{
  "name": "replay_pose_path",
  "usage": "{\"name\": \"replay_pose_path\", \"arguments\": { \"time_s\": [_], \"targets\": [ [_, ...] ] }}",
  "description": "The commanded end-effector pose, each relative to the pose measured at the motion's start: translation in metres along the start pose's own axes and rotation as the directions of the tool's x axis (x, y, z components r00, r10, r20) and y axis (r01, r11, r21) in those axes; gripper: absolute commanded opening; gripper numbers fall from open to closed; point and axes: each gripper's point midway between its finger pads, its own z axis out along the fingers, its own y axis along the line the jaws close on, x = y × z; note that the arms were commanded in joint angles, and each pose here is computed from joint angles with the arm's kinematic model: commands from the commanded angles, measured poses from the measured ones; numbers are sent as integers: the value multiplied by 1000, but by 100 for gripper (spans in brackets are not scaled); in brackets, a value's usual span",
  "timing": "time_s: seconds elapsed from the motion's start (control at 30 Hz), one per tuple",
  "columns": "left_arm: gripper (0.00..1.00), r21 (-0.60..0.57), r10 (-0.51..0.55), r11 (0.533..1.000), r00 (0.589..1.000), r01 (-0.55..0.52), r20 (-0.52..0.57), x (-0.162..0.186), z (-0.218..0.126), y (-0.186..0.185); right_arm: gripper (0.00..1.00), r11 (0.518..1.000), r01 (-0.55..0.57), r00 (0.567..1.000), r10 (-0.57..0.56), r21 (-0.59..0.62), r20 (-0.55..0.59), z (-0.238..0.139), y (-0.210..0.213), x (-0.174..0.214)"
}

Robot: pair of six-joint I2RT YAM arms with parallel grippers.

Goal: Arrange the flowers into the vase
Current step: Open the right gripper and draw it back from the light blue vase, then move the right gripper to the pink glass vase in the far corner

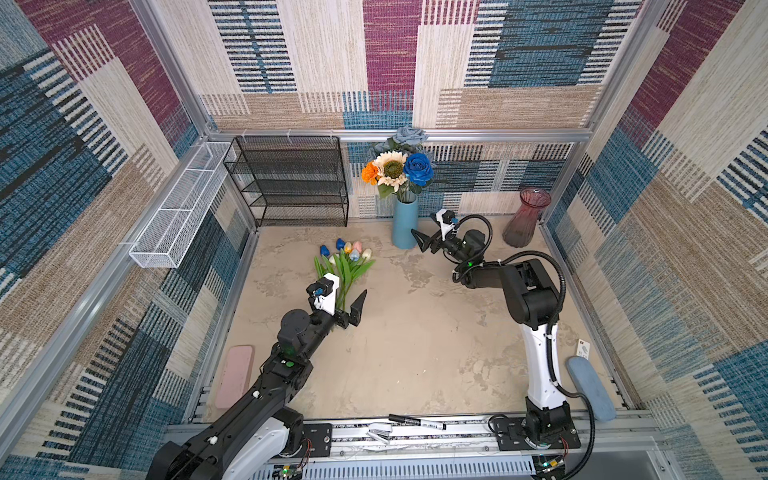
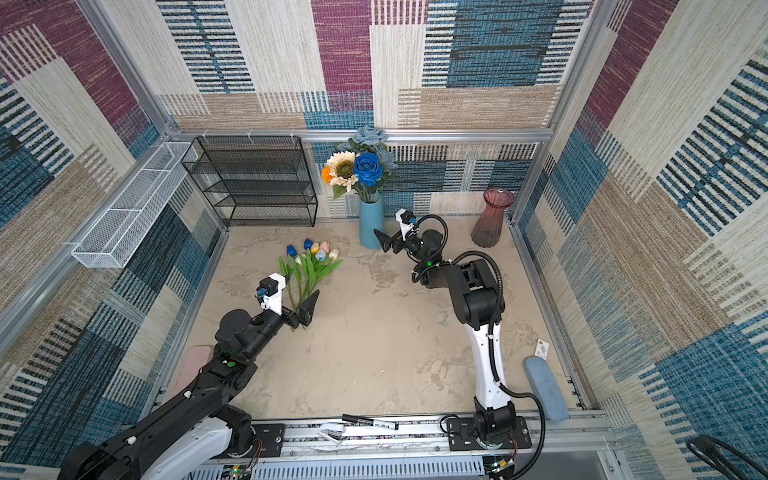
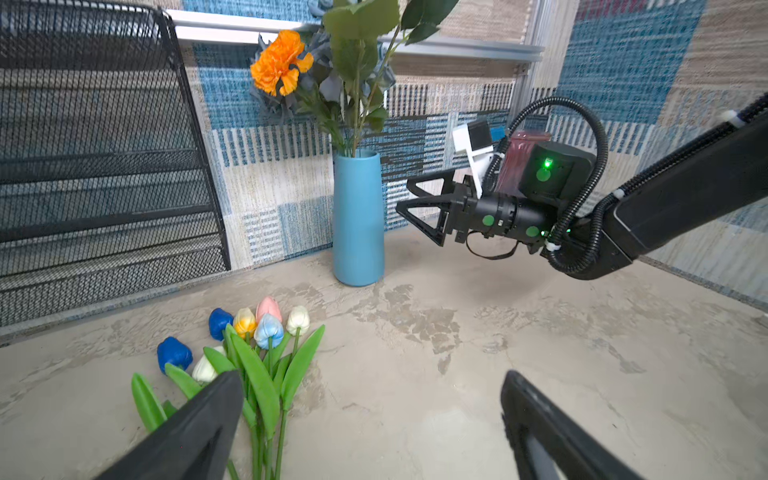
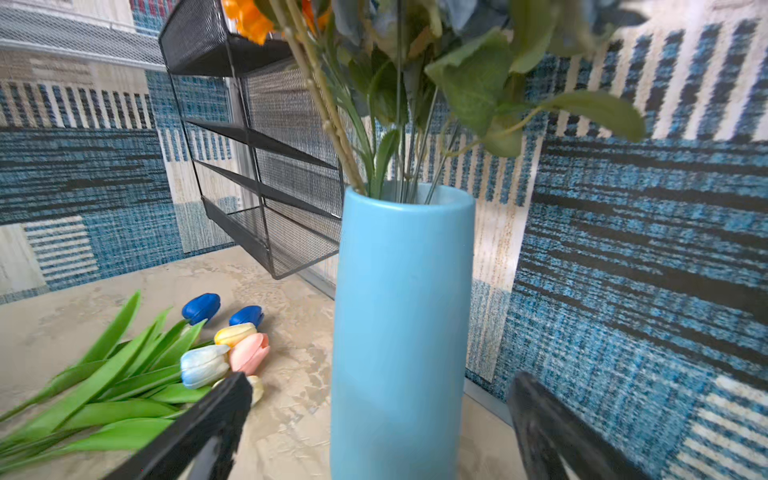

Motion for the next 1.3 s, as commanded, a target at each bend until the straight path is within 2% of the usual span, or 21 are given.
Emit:
{"name": "replay_pose_path", "arguments": {
  "time_s": [0.0,0.13,0.2,0.3,0.43,0.53,0.63,0.8,1.03,1.27],
  "targets": [
    [99,91,28,995,998,-34,61,-20,-3,-17,99,998,19,997,-24,61,79,-26,-3,-57],
    [99,155,22,987,997,-34,80,-36,-5,-30,96,967,-32,999,29,251,16,-71,-26,-95],
    [99,175,21,984,996,-37,91,-42,-4,-35,95,918,-80,997,71,388,38,-109,-51,-106],
    [99,182,33,982,995,-49,91,-42,0,-36,94,860,-139,990,111,492,86,-168,-79,-109],
    [99,170,40,984,993,-59,110,-39,6,-34,97,782,-148,985,65,605,157,-237,-103,-106],
    [99,168,32,985,993,-51,114,-35,9,-33,99,735,-93,992,8,671,129,-267,-117,-95],
    [99,165,37,985,994,-53,100,-30,10,-32,100,731,7,996,-66,682,60,-277,-129,-83],
    [99,158,38,986,994,-53,98,-25,12,-31,100,752,89,994,-113,653,-6,-274,-162,-56],
    [99,166,39,985,995,-53,88,-27,13,-32,100,787,144,988,-146,600,-46,-242,-206,-51],
    [99,166,50,984,996,-63,80,-33,16,-32,100,764,192,981,-169,616,-97,-221,-256,-36]
  ]
}}
